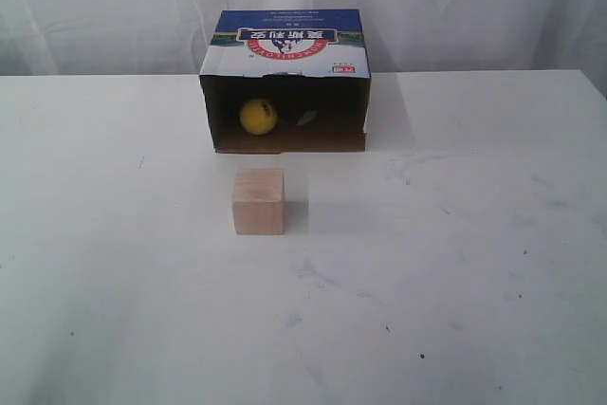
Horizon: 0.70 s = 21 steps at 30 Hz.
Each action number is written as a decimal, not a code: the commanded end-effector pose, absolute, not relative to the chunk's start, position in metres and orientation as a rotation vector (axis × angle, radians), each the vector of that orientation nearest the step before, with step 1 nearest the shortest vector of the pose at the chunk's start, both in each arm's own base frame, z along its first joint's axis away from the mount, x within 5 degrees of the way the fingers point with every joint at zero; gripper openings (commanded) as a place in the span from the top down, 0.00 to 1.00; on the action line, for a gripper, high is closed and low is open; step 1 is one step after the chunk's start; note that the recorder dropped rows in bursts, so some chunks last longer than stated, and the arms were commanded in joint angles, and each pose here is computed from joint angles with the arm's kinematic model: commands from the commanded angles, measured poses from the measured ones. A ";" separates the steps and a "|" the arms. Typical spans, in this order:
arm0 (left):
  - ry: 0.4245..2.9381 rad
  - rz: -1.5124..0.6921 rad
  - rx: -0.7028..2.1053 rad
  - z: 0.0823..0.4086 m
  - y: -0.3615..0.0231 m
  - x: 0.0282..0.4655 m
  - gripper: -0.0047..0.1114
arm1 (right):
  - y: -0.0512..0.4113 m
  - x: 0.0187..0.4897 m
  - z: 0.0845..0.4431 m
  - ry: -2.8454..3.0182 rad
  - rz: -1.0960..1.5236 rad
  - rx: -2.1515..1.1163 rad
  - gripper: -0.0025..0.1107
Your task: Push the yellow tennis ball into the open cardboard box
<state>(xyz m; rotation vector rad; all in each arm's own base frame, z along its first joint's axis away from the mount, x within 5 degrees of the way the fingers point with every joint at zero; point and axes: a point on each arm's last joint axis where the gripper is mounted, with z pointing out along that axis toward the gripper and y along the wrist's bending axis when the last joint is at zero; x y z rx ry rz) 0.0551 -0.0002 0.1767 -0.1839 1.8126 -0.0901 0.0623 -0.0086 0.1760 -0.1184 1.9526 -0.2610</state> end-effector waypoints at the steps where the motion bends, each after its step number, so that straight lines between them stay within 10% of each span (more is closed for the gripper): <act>1: 1.808 -0.097 -0.194 0.176 0.000 0.055 0.96 | -0.009 0.062 0.176 1.952 -0.292 -0.147 0.98; 21: 1.808 -0.097 -0.194 0.176 0.000 0.055 0.96 | -0.009 0.062 0.176 1.952 -0.283 -0.140 0.98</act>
